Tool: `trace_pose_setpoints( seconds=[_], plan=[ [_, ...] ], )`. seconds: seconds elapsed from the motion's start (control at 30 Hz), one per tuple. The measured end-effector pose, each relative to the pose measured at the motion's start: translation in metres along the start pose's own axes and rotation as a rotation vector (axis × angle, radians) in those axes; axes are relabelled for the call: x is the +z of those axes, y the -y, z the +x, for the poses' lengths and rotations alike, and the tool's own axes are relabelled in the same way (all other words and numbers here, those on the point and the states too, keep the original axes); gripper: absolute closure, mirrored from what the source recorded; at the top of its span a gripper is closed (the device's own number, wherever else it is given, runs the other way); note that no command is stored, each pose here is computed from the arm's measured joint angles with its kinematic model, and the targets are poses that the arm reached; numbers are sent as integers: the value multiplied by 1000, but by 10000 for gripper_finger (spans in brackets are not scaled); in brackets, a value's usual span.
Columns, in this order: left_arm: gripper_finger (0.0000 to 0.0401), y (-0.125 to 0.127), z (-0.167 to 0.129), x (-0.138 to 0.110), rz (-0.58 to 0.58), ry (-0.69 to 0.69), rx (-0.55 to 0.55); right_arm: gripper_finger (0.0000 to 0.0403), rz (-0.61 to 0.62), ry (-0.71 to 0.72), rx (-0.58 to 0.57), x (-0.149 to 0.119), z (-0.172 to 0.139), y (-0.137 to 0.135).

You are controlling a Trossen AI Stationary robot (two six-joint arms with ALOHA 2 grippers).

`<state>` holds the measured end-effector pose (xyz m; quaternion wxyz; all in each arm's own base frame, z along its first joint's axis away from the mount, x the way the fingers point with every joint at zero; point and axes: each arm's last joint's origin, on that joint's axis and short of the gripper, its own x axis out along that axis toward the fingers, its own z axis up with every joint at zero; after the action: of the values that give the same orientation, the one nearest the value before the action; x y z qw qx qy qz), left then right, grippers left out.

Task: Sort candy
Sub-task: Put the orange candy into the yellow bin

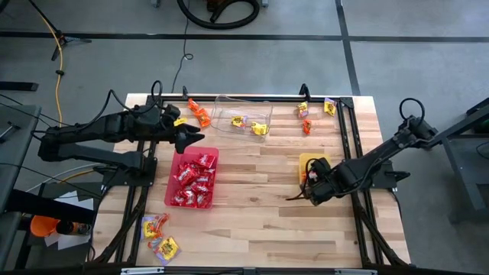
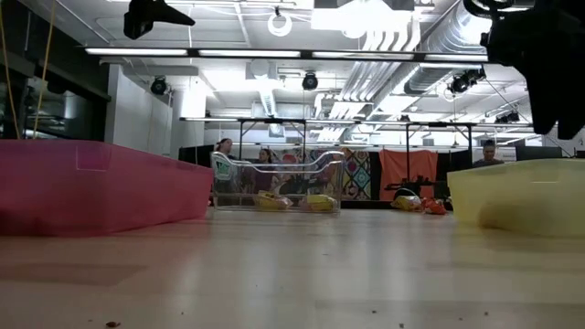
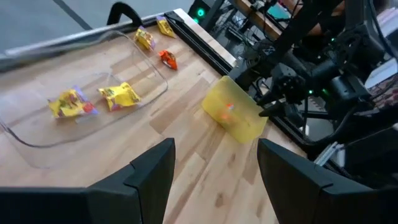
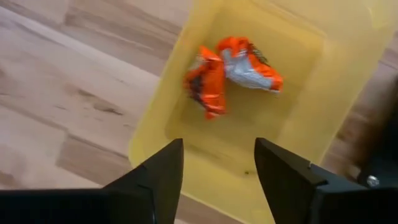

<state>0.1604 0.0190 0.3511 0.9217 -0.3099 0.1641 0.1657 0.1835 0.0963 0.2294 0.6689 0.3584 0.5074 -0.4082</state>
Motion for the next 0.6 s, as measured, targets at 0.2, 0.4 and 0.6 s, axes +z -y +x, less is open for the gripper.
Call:
trace_pose_setpoints(
  seconds=[0.2, 0.4, 0.6],
  plan=[
    [185, 14, 12, -13, -93, -145, -95, 206, 21, 123, 126, 5, -6, -6],
    [185, 48, 26, -59, -81, -575, -189, 205, 16, 200, 201, 17, -7, -14],
    [185, 70, 0, -124, -29, -1039, 131, 206, 8, 212, 189, 29, -5, -15]
  ],
)
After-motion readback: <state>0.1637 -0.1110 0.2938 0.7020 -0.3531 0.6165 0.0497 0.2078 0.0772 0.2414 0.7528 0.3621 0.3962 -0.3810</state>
